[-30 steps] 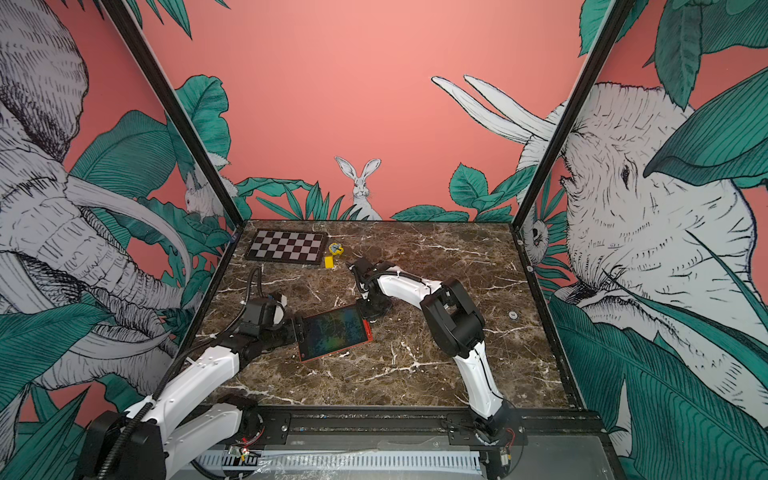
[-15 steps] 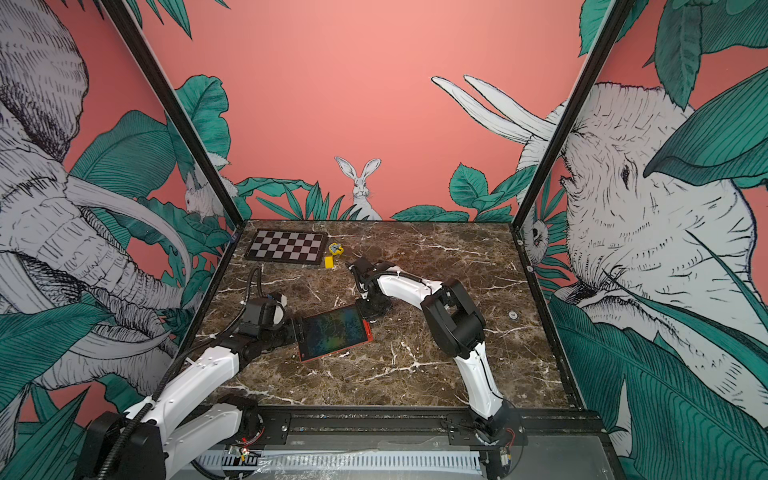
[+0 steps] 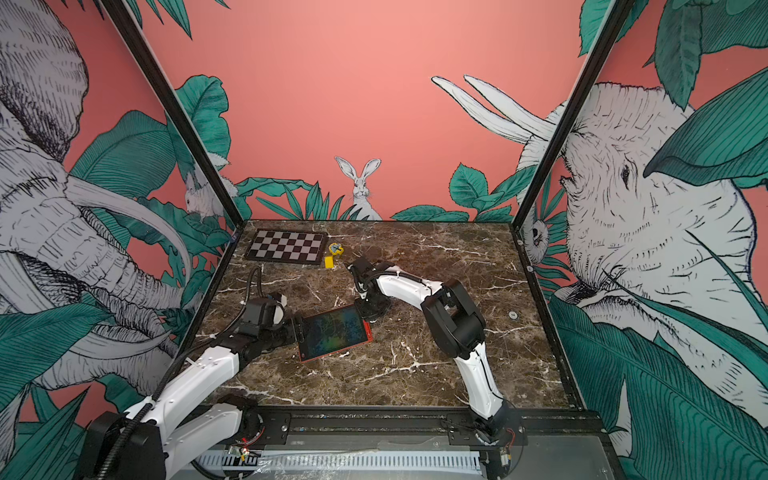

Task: Place the stylus back onto the writing tablet
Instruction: Place the stylus on the writing tablet.

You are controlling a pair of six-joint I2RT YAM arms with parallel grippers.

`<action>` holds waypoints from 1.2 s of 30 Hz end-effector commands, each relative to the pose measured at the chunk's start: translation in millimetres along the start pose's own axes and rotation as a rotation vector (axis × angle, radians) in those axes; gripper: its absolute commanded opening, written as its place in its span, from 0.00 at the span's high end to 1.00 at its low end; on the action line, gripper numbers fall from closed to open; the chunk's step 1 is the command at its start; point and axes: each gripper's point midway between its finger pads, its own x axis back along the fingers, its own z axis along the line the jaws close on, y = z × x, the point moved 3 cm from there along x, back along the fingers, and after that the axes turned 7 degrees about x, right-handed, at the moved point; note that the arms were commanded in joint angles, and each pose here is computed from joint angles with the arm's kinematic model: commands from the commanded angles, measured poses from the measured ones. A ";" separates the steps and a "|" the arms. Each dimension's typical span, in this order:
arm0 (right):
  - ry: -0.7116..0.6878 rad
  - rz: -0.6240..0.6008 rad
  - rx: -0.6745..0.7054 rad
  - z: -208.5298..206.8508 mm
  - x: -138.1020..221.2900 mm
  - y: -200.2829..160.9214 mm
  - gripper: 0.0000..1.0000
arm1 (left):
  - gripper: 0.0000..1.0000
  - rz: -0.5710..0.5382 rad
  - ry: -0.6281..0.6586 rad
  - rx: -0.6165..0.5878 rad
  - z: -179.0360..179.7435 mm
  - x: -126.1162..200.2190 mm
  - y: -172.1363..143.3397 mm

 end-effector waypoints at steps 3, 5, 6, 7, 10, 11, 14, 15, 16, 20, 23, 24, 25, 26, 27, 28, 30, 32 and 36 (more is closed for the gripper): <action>-0.031 0.035 0.014 1.5 -4.0 -5.1 0.77 | 0.22 0.007 0.021 0.008 5.8 0.4 -6.3; -0.041 0.043 0.017 -0.1 -6.5 -6.7 0.77 | 0.22 0.007 0.020 0.008 5.7 0.4 -6.1; -0.047 0.047 0.017 -1.3 -7.8 -7.6 0.77 | 0.22 0.007 0.020 0.008 5.9 0.5 -6.5; -0.055 0.054 0.016 -2.9 -9.6 -8.6 0.78 | 0.22 0.008 0.021 0.008 6.1 0.1 -6.7; -0.063 0.067 0.016 -5.0 -14.3 -10.5 0.79 | 0.22 0.007 0.021 0.007 6.1 0.0 -6.4; -0.064 0.071 0.015 -5.2 -15.9 -11.1 0.80 | 0.22 0.008 0.021 0.007 6.3 -0.1 -6.8; -0.067 0.081 0.014 -6.6 -19.9 -12.4 0.81 | 0.22 0.008 0.021 0.006 6.1 0.4 -6.8; -0.067 0.084 0.013 -7.0 -21.7 -12.7 0.82 | 0.22 0.008 0.021 0.005 6.2 0.3 -6.8; -0.067 0.087 0.013 -7.2 -22.6 -13.2 0.82 | 0.22 0.009 0.022 0.005 6.6 0.3 -7.3; -0.080 0.089 0.012 -8.9 -22.8 -13.9 0.82 | 0.22 0.008 0.023 0.005 6.8 0.4 -7.1; -0.090 0.075 0.017 -8.9 -14.8 -10.6 0.82 | 0.22 0.010 0.023 0.003 7.2 0.1 -7.9; -0.096 0.064 0.020 -8.9 -10.7 -8.5 0.82 | 0.22 0.008 0.023 0.004 7.1 0.3 -7.7; -0.103 0.052 0.023 -9.1 -6.6 -6.0 0.82 | 0.22 0.007 0.022 0.003 6.8 0.5 -7.3; -0.106 0.041 0.025 -8.6 -2.0 -3.7 0.82 | 0.22 0.007 0.024 0.004 7.1 0.3 -7.4; -0.109 0.035 0.028 -8.3 0.9 -2.1 0.81 | 0.22 0.004 0.022 0.003 6.7 0.8 -6.6; -0.113 0.025 0.032 -7.7 5.6 0.4 0.81 | 0.22 0.003 0.022 0.003 6.5 0.9 -6.4; -0.113 0.013 0.037 -6.6 11.5 4.0 0.81 | 0.22 0.004 0.022 0.003 6.5 1.1 -6.7; -0.101 -0.005 0.041 -3.6 16.6 8.5 0.81 | 0.22 0.005 0.023 0.003 7.1 1.4 -7.3; -0.077 -0.018 0.045 0.7 16.6 15.0 0.81 | 0.22 0.001 0.023 0.003 7.0 1.6 -6.7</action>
